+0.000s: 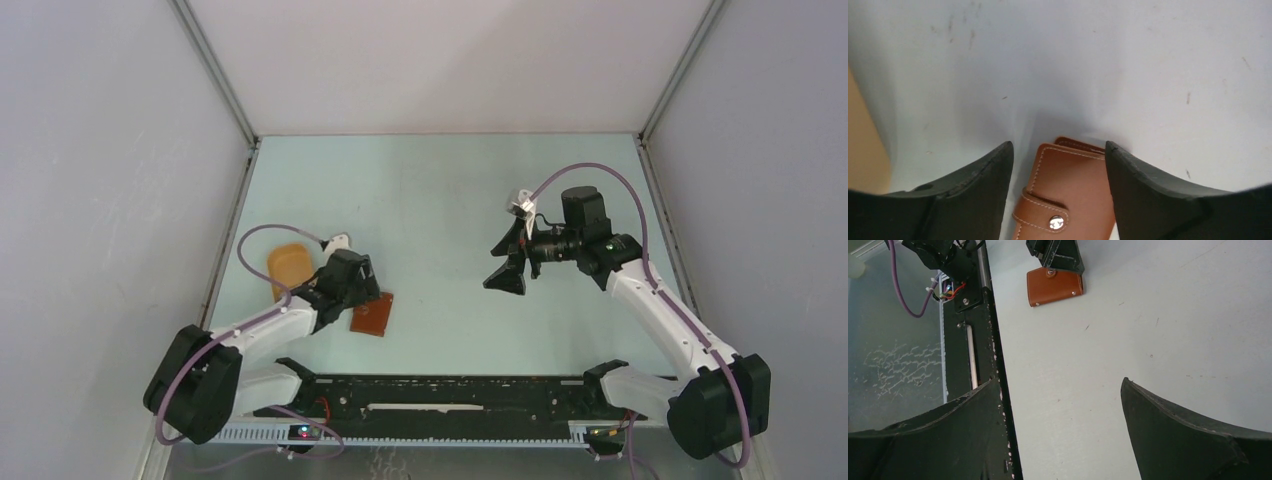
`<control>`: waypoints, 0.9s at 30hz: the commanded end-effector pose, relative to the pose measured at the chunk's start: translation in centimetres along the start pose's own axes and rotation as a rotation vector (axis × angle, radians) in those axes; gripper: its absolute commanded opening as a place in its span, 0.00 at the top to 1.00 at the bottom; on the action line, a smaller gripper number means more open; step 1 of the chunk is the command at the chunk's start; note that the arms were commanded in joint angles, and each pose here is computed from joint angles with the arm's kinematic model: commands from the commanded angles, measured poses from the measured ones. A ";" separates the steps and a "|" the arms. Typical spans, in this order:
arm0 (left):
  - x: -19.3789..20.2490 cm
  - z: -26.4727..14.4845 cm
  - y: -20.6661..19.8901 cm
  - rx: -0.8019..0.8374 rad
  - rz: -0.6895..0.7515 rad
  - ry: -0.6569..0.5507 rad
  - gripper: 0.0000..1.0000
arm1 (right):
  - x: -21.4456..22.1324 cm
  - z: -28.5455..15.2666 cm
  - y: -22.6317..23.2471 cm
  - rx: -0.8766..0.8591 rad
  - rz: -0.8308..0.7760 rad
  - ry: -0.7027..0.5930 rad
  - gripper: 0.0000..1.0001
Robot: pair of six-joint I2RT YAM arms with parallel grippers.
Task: Put the credit cards into the card holder
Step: Move the card holder to the center of the board.
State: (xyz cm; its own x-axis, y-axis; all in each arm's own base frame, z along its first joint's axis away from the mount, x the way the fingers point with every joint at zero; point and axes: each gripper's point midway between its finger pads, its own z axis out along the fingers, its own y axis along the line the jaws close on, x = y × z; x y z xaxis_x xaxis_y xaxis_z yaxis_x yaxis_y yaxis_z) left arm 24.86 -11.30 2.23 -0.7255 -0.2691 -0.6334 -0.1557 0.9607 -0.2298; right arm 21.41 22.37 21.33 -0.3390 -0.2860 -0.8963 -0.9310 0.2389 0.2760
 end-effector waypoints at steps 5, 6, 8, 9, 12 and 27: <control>2.3 0.0 -3.8 0.239 -0.079 0.092 0.47 | -0.6 0.1 -0.1 -0.002 -0.053 -0.016 0.00; 2.6 -0.2 -4.3 0.271 -0.089 0.106 0.49 | -0.6 0.1 -0.1 0.002 -0.054 -0.016 0.00; 3.0 -0.6 -5.6 0.333 -0.099 0.127 0.51 | -0.6 0.0 -0.1 0.004 -0.058 -0.017 0.00; 3.1 -0.9 -6.3 0.355 -0.096 0.132 0.51 | -0.7 0.0 -0.1 0.006 -0.062 -0.017 0.00; 3.4 -1.4 -9.0 0.422 -0.068 0.145 0.51 | -0.5 0.0 -0.1 0.002 -0.070 -0.013 0.00; 0.3 -6.7 -5.8 0.358 0.002 -0.078 0.41 | 4.7 3.5 3.1 -0.178 -0.306 0.178 0.00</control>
State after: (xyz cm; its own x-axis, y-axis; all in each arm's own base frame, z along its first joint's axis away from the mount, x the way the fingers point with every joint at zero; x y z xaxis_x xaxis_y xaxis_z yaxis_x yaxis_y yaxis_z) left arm 22.98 -20.03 9.83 -0.6784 -0.2848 -0.6772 0.1757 0.8322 -0.5260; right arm 17.62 24.57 18.08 -0.0986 -0.4356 -0.8947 -0.9936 -0.0065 0.1126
